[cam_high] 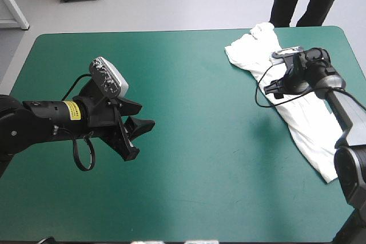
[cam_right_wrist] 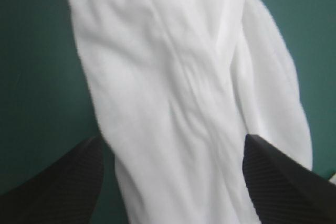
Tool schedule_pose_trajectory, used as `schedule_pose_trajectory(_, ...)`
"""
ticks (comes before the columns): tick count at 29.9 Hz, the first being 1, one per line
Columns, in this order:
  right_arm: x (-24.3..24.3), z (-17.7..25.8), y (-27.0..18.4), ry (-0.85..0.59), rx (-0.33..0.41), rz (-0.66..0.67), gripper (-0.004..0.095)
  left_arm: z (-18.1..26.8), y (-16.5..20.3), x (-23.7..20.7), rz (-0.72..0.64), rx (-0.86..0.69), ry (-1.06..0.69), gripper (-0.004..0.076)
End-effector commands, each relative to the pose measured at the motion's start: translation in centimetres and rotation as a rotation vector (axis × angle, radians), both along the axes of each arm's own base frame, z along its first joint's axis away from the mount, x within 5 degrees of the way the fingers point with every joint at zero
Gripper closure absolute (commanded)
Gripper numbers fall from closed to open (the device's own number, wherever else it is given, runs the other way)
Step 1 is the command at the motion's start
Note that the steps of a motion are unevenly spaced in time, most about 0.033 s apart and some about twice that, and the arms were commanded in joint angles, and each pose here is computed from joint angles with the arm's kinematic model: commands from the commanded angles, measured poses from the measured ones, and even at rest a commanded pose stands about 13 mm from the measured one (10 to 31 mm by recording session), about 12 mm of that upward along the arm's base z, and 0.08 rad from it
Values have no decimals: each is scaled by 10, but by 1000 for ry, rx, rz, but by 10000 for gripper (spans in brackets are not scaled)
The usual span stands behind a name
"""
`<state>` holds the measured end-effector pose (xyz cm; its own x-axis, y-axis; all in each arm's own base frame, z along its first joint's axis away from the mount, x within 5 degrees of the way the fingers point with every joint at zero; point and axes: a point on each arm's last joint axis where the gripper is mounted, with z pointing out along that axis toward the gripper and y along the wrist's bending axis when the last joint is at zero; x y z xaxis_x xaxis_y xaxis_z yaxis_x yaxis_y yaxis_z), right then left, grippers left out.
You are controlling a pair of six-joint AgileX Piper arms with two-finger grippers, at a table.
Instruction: Fold the cloth
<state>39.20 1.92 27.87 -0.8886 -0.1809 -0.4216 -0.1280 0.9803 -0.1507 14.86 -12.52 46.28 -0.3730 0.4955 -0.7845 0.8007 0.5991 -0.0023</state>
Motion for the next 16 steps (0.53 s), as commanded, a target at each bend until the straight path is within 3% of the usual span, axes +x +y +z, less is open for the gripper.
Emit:
schedule_pose_trajectory(1, 13, 38, -18, -154, 42, -36, 206, 14, 1, -6, 14, -83, -35, 349)
schedule_pose_trajectory(7, 38, 27, -37, -154, 90, -66, 206, 15, 1, -6, 27, -96, -25, 349)
schedule_pose_trajectory(16, 58, -18, -34, -36, 177, -51, 208, 13, 0, -3, 46, -104, -5, 349)
